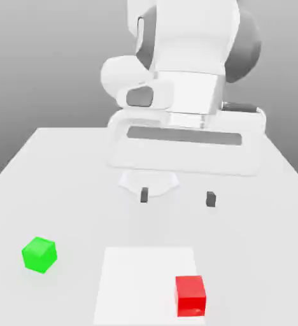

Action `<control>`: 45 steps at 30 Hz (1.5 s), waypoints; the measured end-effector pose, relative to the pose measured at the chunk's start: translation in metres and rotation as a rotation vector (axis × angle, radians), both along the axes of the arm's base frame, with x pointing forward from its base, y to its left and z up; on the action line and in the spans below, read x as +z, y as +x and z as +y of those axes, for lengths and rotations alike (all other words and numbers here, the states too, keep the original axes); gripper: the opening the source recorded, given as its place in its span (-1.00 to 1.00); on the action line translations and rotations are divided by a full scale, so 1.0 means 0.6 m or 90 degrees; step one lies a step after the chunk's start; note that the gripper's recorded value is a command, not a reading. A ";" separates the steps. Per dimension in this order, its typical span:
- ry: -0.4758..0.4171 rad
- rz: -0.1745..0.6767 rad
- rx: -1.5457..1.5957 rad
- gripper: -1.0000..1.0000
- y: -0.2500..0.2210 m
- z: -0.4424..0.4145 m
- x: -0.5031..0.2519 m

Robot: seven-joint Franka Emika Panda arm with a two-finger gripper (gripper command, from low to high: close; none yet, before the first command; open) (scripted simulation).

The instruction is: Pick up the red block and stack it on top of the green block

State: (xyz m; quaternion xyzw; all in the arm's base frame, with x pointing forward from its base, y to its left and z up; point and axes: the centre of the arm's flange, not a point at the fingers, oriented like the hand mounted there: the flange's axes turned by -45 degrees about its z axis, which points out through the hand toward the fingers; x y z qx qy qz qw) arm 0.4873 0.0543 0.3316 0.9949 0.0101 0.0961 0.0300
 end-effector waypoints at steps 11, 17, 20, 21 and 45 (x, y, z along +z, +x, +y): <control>0.037 0.122 0.010 0.00 -0.044 0.035 -0.289; 0.036 0.122 0.010 -1.00 -0.045 0.035 -0.304; 0.037 0.122 0.010 -1.00 -0.044 0.035 -0.290; 0.037 0.122 0.009 -1.00 -0.043 0.035 -0.273; 0.125 0.067 -0.992 -1.00 -0.252 -0.496 -0.236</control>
